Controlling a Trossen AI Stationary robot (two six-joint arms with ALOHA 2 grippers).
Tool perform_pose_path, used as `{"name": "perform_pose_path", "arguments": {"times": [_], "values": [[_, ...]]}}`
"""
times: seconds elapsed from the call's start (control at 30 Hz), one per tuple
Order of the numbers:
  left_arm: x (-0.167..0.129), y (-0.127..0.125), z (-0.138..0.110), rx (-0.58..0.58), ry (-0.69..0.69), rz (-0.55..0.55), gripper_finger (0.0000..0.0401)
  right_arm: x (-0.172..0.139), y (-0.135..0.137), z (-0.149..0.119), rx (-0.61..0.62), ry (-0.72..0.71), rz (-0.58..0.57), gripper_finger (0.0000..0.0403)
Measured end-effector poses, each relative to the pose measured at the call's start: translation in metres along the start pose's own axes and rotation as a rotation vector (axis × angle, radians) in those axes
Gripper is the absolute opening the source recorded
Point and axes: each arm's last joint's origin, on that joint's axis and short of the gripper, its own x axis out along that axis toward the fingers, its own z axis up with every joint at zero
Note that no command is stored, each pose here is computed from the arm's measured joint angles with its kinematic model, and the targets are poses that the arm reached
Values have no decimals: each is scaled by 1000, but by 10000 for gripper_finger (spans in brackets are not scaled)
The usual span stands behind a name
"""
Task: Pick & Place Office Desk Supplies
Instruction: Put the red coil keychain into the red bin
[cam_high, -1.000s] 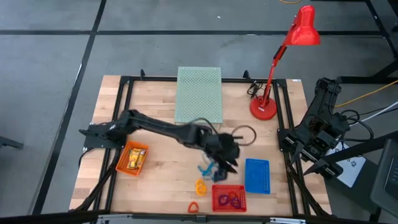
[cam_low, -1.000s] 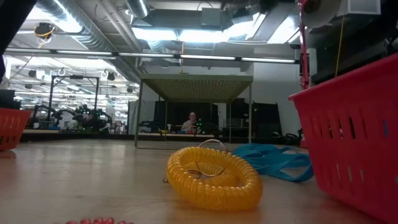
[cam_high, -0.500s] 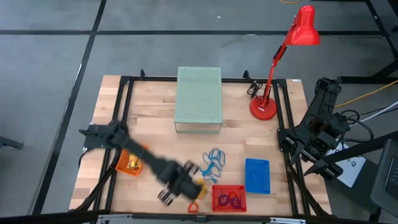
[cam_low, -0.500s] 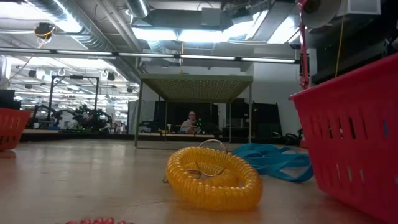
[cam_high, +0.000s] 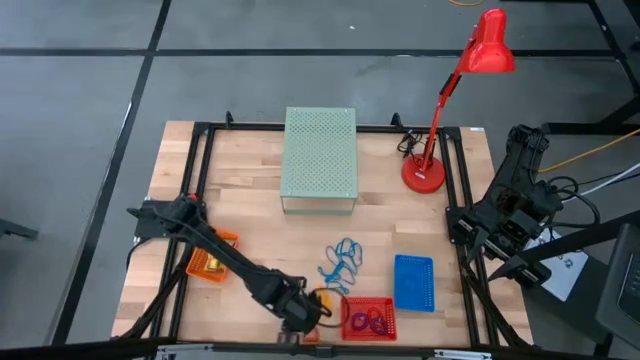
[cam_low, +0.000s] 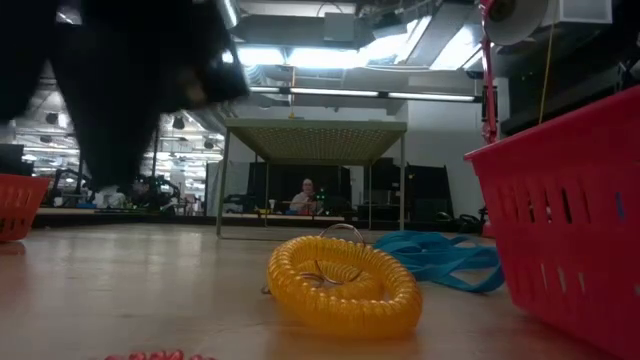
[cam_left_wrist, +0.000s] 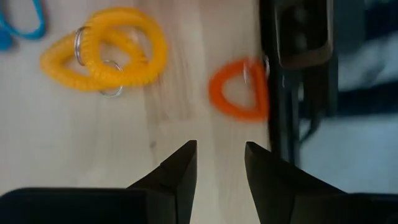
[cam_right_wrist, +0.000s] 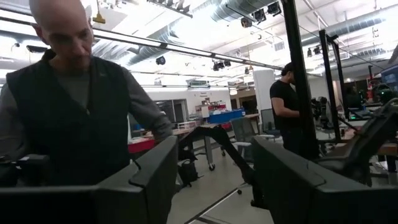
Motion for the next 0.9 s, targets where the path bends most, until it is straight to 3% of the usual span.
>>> {"name": "perform_pose_path", "arguments": {"times": [0.1, 0.2, 0.6, 0.9], "values": [[4, 6, 0, -136, -14, 12, 129, 0, 0, 0, 0, 0, 4, 206], [4, 7, -1, -201, -21, 44, 129, 0, 0, 0, -6, -1, 4, 206], [4, 7, 2, -284, -62, 41, 129, 1, -4, 5, -14, -55, -25, 206], [35, 0, -4, -345, -65, 27, 129, 4, -8, 5, 1, -66, -103, 206]]}}
